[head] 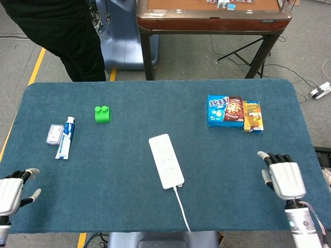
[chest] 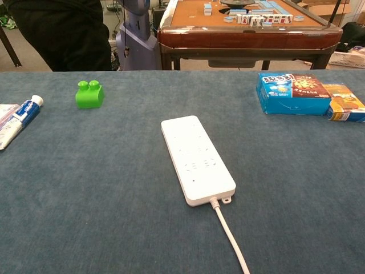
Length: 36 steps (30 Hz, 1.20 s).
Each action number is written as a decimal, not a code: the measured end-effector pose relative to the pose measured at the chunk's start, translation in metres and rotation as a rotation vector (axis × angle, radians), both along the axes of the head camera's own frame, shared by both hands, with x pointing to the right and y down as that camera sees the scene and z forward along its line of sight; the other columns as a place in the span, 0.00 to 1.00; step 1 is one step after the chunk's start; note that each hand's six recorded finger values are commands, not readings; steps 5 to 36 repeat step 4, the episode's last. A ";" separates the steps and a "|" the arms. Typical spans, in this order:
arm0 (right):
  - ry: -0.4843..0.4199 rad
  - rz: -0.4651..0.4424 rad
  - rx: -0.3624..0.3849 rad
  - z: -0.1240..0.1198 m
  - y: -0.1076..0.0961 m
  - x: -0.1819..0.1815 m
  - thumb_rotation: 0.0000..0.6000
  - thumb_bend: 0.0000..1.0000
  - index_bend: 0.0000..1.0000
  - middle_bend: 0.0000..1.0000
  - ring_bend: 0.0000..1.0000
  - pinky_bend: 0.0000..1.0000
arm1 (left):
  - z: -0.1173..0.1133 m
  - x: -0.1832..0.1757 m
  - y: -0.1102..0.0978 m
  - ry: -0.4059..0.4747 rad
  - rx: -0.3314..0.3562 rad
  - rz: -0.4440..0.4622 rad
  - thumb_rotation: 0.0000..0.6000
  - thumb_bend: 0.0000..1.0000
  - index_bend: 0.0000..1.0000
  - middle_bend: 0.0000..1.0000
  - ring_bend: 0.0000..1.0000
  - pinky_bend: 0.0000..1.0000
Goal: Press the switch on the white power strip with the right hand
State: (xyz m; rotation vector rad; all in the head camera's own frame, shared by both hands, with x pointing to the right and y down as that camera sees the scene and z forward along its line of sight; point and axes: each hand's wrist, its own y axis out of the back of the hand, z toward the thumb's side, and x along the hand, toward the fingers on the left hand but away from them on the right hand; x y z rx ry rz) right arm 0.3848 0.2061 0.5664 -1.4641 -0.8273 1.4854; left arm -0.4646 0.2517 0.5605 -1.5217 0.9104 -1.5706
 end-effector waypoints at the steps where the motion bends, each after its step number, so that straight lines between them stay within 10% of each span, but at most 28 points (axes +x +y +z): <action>1: -0.010 0.024 0.010 -0.002 0.002 0.007 1.00 0.38 0.28 0.39 0.38 0.36 | 0.000 0.001 0.000 0.001 -0.001 0.003 1.00 0.23 0.45 0.48 0.43 0.59; 36: -0.042 0.092 0.035 -0.009 0.006 0.029 1.00 0.38 0.28 0.38 0.37 0.36 | 0.002 0.004 0.001 0.001 -0.006 0.013 1.00 0.23 0.45 0.48 0.43 0.59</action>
